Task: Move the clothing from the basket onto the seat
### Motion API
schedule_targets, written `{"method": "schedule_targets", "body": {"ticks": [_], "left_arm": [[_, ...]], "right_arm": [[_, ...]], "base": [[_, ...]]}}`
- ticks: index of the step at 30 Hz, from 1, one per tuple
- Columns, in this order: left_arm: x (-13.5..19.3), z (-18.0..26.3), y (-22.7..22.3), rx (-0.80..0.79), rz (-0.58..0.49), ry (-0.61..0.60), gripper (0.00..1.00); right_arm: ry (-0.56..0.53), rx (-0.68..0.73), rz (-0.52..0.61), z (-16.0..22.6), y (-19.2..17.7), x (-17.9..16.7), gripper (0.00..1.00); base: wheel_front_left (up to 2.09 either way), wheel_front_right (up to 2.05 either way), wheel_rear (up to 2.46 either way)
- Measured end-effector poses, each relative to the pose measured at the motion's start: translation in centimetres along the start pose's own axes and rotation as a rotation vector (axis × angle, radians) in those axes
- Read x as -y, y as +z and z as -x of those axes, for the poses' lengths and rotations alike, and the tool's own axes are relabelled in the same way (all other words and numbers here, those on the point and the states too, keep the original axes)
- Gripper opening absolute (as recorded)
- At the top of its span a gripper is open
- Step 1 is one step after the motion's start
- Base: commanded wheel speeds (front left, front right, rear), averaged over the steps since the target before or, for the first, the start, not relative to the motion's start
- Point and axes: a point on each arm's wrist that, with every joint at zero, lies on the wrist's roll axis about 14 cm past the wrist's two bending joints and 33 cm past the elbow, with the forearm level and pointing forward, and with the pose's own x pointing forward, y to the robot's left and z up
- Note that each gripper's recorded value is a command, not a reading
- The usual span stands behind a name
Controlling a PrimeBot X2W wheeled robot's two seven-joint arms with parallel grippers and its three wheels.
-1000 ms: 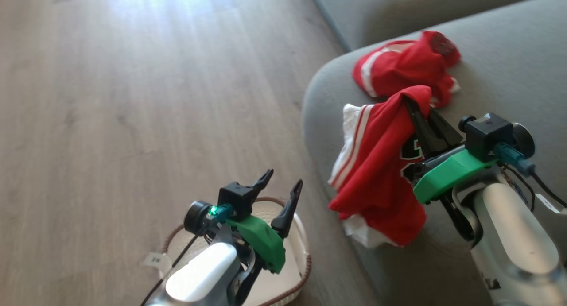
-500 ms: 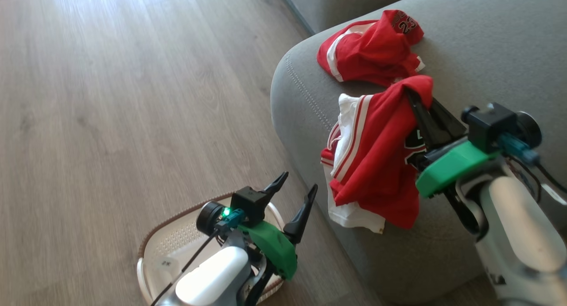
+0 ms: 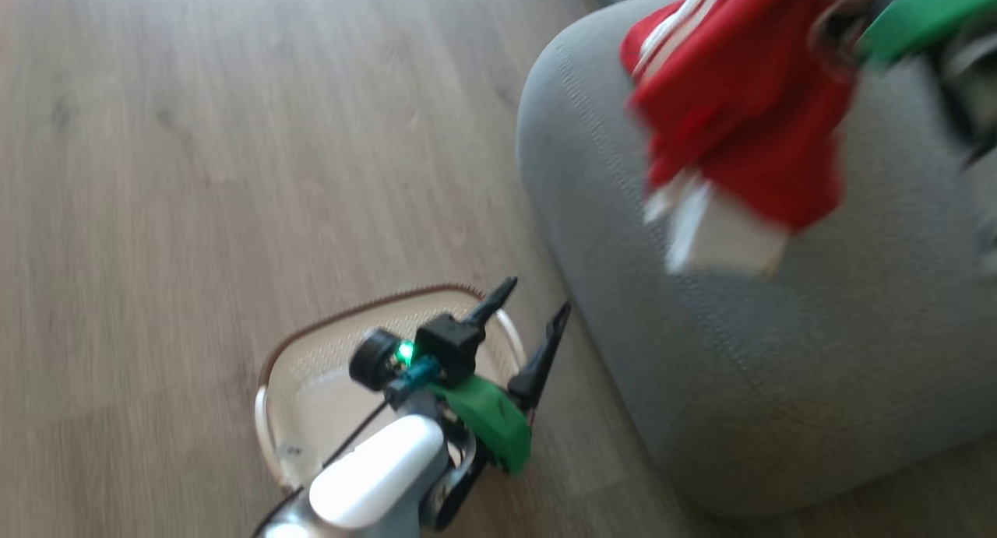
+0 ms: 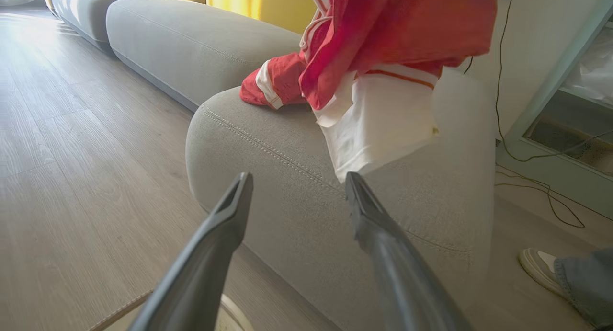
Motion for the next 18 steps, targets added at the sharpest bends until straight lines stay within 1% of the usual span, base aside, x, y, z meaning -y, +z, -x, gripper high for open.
{"method": "schedule_targets", "body": {"ticks": [4, 11, 13, 15, 18], "left_arm": [[-2.0, -0.4, 1.0, 0.038, -0.008, 0.024, 1.0], [-5.7, -0.1, 0.1, 0.03, 0.005, 0.091, 1.0], [-6.7, 0.0, -0.2, 0.028, 0.005, 0.106, 1.0], [-7.7, 0.1, -0.5, 0.025, 0.009, 0.123, 1.0], [-9.0, 0.3, -1.1, 0.014, 0.014, 0.144, 1.0]], "right_arm": [[-0.048, 0.012, 0.066, -3.4, 0.4, 2.7, 0.0], [-0.134, -0.02, 0.104, -8.1, -2.0, 5.7, 0.0], [-0.166, -0.031, 0.112, -8.9, -3.3, 6.7, 0.0], [-0.193, -0.059, 0.111, -9.5, -5.3, 7.2, 0.0], [-0.214, -0.146, 0.085, -9.6, -9.9, 6.8, 0.0]], "base": [[0.0, 0.0, 0.0], [0.0, 0.0, 0.0], [0.0, 0.0, 0.0], [0.0, 0.0, 0.0], [0.0, 0.0, 0.0]]}}
